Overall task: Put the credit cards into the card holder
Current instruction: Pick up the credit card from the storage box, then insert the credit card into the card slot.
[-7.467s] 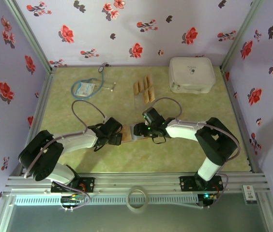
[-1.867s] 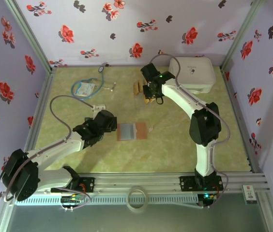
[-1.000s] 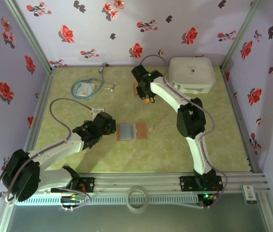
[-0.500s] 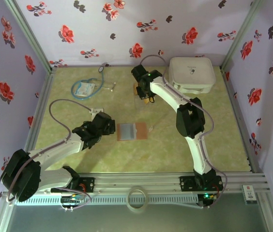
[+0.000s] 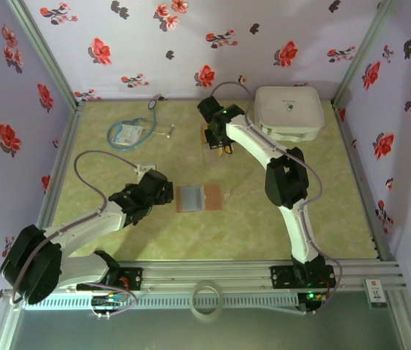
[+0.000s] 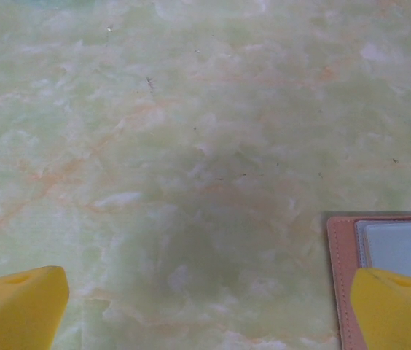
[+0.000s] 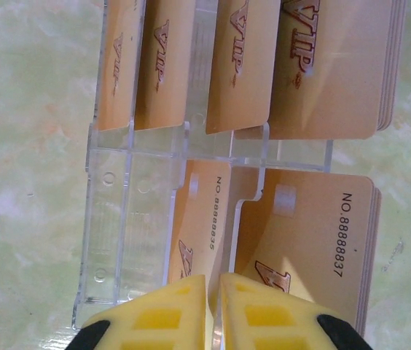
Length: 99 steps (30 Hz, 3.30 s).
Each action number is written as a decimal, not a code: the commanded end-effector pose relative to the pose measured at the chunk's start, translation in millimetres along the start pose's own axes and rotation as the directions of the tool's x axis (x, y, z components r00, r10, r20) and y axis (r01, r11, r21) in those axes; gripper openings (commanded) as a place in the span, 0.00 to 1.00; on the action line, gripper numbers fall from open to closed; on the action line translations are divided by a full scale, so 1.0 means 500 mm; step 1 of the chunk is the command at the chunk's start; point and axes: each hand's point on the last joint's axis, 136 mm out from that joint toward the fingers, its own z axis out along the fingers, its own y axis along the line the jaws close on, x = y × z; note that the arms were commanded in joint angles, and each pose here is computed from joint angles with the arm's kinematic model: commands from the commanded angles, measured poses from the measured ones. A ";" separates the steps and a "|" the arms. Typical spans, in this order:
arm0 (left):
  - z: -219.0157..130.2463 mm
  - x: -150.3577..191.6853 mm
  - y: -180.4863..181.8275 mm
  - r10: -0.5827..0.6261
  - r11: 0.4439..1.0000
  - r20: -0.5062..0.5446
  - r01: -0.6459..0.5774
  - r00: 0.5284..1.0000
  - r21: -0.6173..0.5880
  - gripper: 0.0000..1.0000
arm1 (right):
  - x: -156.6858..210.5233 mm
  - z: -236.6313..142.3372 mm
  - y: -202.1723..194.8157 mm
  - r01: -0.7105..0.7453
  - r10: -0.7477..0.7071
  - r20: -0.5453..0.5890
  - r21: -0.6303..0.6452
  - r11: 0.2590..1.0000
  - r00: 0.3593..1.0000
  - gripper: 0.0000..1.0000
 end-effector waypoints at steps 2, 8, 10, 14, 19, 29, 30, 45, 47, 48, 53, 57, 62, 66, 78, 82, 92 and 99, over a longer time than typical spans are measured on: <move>0.005 -0.003 0.005 -0.013 1.000 0.007 0.013 1.000 -0.007 1.00 | 0.001 0.004 0.013 0.002 -0.002 -0.015 -0.023 1.000 1.000 0.10; 0.005 -0.002 0.005 -0.013 1.000 0.005 0.013 1.000 -0.007 1.00 | 0.004 0.009 0.017 -0.008 0.007 -0.026 -0.041 0.999 1.000 0.08; 0.005 -0.003 0.005 -0.013 1.000 0.006 0.013 1.000 -0.007 1.00 | 0.005 0.011 0.017 -0.013 0.012 -0.028 -0.047 0.999 1.000 0.07; 0.004 -0.004 0.005 -0.014 1.000 0.007 0.014 1.000 -0.007 1.00 | 0.008 0.014 0.020 -0.018 0.016 -0.034 -0.057 0.998 0.999 0.01; 0.003 -0.005 0.005 -0.011 1.000 0.008 0.011 1.000 -0.006 1.00 | 0.006 0.008 0.020 -0.025 0.023 -0.033 -0.074 0.997 0.999 0.00; -0.001 -0.011 0.004 0.005 1.000 0.005 -0.005 1.000 -0.008 1.00 | -0.036 -0.096 0.013 -0.031 0.041 0.073 -0.129 0.991 0.996 0.00; -0.002 -0.013 0.004 0.007 1.000 0.006 -0.007 1.000 -0.009 1.00 | -0.038 -0.106 0.011 -0.032 0.043 0.081 -0.133 0.991 0.996 0.00; -0.005 -0.018 0.003 0.032 0.999 -0.010 -0.032 0.999 -0.018 1.00 | -0.039 -0.196 0.018 -0.062 0.100 0.148 -0.243 0.968 0.984 0.00; -0.005 -0.020 0.001 0.037 0.999 -0.013 -0.037 0.999 -0.019 1.00 | -0.036 -0.214 0.022 -0.073 0.121 0.161 -0.276 0.958 0.980 0.00; -0.006 -0.021 0.000 0.039 0.999 -0.014 -0.040 0.999 -0.017 1.00 | -0.032 -0.222 0.023 -0.080 0.133 0.164 -0.296 0.952 0.978 0.00; -0.003 -0.017 -0.014 0.073 0.997 -0.037 -0.073 0.997 0.012 1.00 | 0.000 -0.257 0.035 -0.117 0.202 0.175 -0.405 0.907 0.964 0.00; 0.003 -0.004 -0.037 0.107 0.993 -0.074 -0.103 0.991 0.061 1.00 | 0.036 -0.276 0.049 -0.146 0.271 0.178 -0.512 0.846 0.946 0.00; 0.011 0.015 -0.064 0.159 0.985 -0.119 -0.149 0.980 0.090 1.00 | 0.091 -0.283 0.062 -0.185 0.365 0.163 -0.637 0.748 0.916 0.00; 0.015 0.030 -0.080 0.178 0.981 -0.135 -0.166 0.975 0.100 1.00 | 0.131 -0.284 0.065 -0.195 0.419 0.157 -0.707 0.680 0.894 0.00; 0.024 0.064 -0.090 0.222 0.974 -0.157 -0.212 0.962 0.074 1.00 | 0.243 -0.215 0.061 -0.237 0.503 0.109 -0.783 0.575 0.858 0.00; 0.029 0.073 -0.094 0.249 0.968 -0.160 -0.242 0.955 0.060 1.00 | 0.268 -0.188 0.064 -0.253 0.514 0.085 -0.794 0.553 0.854 0.00; 0.046 0.082 -0.113 0.295 0.956 -0.167 -0.292 0.941 0.039 1.00 | 0.311 -0.139 0.089 -0.258 0.481 0.029 -0.814 0.520 0.876 0.00; 0.060 0.091 -0.113 0.309 0.950 -0.177 -0.310 0.934 0.019 1.00 | 0.328 -0.110 0.096 -0.276 0.474 0.001 -0.812 0.514 0.881 0.00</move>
